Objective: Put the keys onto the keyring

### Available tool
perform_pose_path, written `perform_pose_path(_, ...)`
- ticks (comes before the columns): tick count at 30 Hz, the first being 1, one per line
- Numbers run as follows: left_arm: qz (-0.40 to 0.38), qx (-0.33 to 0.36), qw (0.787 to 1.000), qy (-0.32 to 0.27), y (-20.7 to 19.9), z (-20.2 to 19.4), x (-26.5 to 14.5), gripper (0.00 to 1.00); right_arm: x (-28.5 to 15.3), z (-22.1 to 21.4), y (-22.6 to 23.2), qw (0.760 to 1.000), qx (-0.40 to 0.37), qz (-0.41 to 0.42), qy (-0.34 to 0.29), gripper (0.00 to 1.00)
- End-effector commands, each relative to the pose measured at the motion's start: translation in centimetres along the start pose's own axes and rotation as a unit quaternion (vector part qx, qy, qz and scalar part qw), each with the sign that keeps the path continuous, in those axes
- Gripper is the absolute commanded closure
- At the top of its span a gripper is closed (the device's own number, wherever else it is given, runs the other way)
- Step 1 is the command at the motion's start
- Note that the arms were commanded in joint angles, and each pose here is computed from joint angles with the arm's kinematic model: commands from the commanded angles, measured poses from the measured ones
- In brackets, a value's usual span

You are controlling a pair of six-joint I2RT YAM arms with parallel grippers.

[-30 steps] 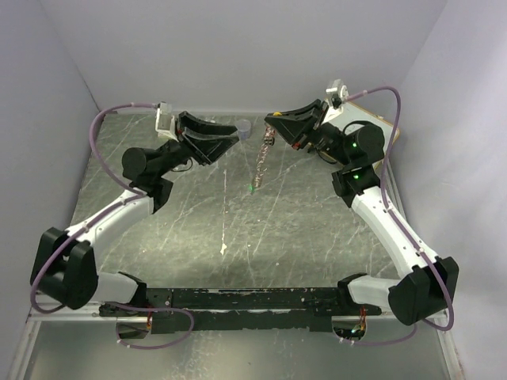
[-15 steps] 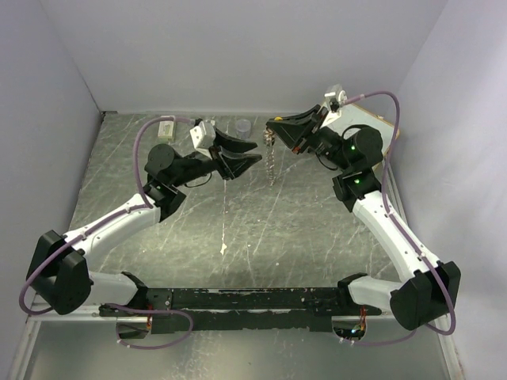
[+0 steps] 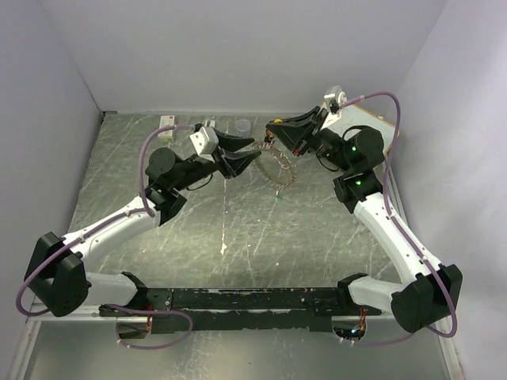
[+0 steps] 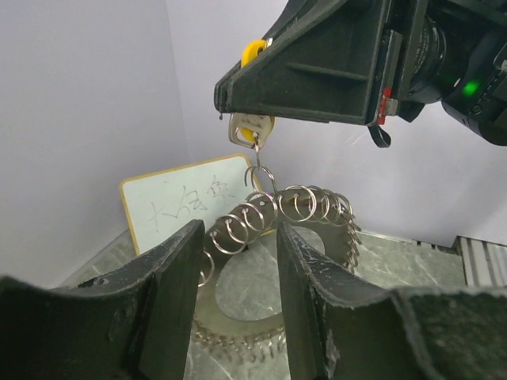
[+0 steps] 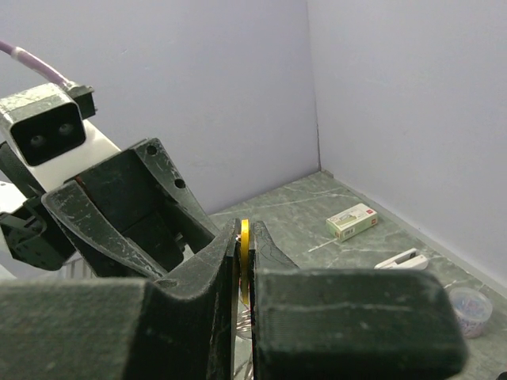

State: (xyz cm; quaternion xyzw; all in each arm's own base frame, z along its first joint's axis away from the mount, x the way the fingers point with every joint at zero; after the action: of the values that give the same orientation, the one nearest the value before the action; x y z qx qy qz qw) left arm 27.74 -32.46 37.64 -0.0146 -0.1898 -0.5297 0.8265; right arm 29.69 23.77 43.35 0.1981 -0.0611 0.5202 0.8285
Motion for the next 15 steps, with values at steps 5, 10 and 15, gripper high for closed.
perform_pose_path(5, 0.042, 0.081, 0.995, -0.039, 0.9, 3.0, -1.3, 0.47, -0.4, 1.7, 2.4, 0.998, -0.036, 0.042, -0.011, 1.0)
perform_pose_path(10, 0.061, 0.128, 0.989, -0.037, 1.5, 3.4, -2.2, 0.48, -0.7, 1.3, 3.4, 0.996, -0.051, 0.069, 0.009, 1.0)
perform_pose_path(15, 0.041, 0.155, 0.986, -0.035, 1.6, 3.5, -2.5, 0.47, -0.6, 0.7, 3.7, 0.994, -0.057, 0.091, 0.034, 1.0)
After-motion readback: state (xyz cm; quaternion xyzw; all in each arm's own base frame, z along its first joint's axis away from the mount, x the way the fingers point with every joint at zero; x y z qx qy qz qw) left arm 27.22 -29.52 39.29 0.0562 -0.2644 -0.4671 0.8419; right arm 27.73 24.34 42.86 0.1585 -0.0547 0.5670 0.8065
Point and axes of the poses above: each gripper's point midway between its finger pads, its own x axis out along the fingers, its own y axis along the line the jaws close on, z = x × y, the point moved 1 cm from there along -x, back along the fingers, and after that the axes turned 8 degrees about x, right-handed, at the moved point
